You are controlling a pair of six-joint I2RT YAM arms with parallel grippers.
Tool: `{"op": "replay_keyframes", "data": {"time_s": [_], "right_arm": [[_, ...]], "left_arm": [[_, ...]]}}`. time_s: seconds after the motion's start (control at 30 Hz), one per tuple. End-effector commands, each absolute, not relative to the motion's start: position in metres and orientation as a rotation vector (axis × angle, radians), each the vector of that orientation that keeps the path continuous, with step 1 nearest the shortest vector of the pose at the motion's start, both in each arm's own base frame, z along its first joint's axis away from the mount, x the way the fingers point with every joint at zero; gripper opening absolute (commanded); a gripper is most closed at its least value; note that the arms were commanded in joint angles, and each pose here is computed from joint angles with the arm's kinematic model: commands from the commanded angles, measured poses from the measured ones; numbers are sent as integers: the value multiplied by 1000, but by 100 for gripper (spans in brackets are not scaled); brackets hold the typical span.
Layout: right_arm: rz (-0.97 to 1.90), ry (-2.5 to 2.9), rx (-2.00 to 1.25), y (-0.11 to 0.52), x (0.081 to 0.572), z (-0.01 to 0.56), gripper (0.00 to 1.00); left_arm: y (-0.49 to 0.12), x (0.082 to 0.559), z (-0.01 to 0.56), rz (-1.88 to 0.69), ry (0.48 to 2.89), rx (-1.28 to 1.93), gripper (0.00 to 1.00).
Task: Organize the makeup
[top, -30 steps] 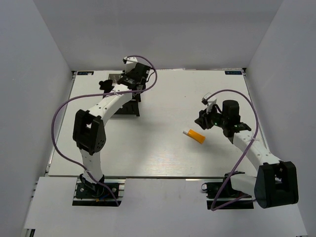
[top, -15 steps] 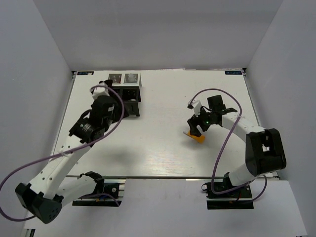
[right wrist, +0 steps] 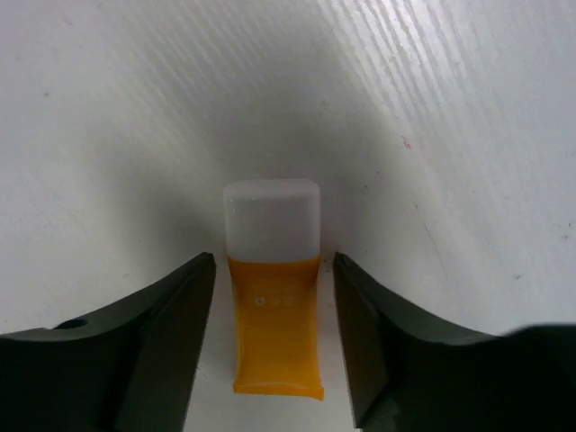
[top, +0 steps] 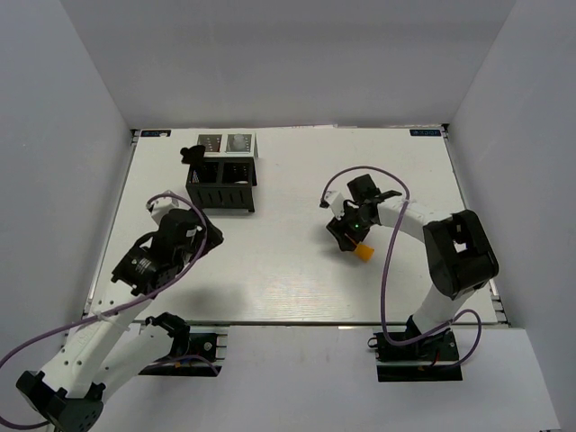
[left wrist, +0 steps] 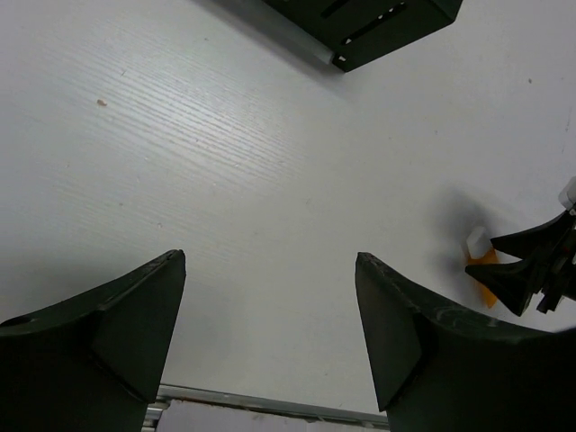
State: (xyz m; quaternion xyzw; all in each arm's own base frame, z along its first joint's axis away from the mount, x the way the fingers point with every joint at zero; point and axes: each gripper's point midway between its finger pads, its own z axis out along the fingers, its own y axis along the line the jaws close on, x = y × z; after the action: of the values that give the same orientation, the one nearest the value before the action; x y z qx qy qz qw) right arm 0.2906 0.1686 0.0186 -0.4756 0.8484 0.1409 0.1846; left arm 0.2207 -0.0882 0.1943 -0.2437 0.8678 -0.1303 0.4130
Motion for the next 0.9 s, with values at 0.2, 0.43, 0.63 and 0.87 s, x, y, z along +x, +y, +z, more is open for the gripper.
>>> {"op": "replay_keyframes", "data": {"time_s": [0.2, 0.43, 0.63, 0.87], "right_arm": [[243, 2420, -1392, 162, 297, 17, 13], [725, 1889, -1416, 269, 342, 142, 6], [903, 1339, -1299, 369, 389, 278, 4], [983, 1009, -1137, 458, 419, 343, 2]], "left_arm": [[-74, 201, 182, -310, 2181, -695, 86], [-72, 191, 167, -333, 2195, -741, 86], [-77, 187, 161, -385, 2200, -780, 86], [-78, 187, 163, -383, 2203, -794, 86]]}}
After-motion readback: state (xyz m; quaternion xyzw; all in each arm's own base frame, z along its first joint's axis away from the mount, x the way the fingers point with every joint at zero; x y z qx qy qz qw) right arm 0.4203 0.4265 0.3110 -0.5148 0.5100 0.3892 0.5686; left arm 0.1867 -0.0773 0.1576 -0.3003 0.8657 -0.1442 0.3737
